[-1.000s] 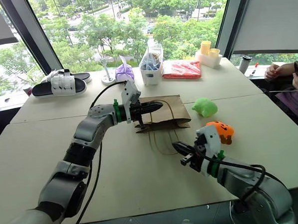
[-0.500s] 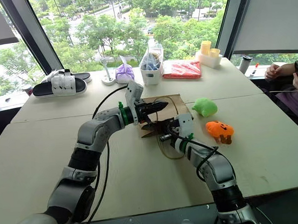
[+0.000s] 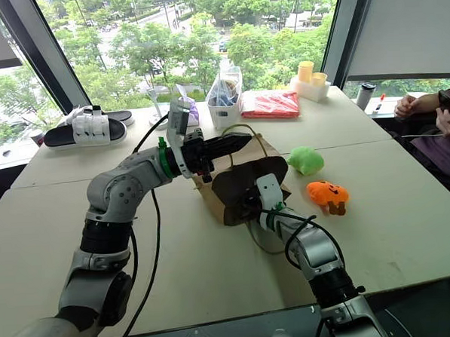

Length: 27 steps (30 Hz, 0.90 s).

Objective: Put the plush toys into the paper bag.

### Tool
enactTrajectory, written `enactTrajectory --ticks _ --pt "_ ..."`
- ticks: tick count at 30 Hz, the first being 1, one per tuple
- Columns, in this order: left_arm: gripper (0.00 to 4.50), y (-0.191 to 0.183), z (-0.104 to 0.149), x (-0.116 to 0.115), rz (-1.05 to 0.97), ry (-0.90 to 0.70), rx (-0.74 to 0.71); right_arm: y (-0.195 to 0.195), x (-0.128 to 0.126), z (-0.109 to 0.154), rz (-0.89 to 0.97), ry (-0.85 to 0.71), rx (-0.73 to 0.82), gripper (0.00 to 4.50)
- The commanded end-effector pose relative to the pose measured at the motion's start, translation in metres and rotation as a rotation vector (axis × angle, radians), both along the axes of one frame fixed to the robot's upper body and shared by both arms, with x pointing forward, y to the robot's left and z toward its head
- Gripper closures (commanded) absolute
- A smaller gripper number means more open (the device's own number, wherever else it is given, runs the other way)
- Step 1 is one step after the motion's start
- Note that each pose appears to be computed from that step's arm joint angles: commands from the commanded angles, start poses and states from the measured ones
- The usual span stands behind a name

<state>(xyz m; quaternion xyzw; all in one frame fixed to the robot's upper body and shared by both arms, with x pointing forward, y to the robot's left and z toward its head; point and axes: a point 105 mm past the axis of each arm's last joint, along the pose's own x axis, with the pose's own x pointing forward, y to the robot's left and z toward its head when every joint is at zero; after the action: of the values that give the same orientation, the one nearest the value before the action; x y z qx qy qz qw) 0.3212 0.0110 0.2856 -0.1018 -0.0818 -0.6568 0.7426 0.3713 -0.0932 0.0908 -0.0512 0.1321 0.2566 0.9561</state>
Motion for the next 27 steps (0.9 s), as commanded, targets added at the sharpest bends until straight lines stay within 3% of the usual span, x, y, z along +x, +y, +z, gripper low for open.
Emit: enactTrajectory --ticks 1,8,13,18,22,27 --pt "4.47 0.006 0.033 -0.009 -0.025 -0.081 -0.105 0.005 -0.005 -0.001 0.023 0.003 -0.008 4.5" --pt "4.47 0.008 0.015 0.006 0.049 -0.051 -0.08 0.006 -0.007 0.003 0.026 -0.012 -0.005 4.5" --pt "4.47 0.013 0.001 0.021 0.122 -0.031 -0.053 0.003 -0.018 0.04 0.066 -0.152 0.083 4.5" --pt "4.47 0.015 -0.006 0.021 0.113 -0.022 -0.041 -0.021 -0.059 0.089 0.111 -0.258 0.235 4.5" --pt "4.5 0.013 -0.014 0.019 0.096 -0.001 -0.033 -0.058 -0.078 0.112 0.068 -0.296 0.232 2.56" --pt "4.5 0.009 -0.021 0.016 0.08 0.012 -0.026 -0.117 -0.072 0.108 -0.132 -0.282 0.105 0.04"
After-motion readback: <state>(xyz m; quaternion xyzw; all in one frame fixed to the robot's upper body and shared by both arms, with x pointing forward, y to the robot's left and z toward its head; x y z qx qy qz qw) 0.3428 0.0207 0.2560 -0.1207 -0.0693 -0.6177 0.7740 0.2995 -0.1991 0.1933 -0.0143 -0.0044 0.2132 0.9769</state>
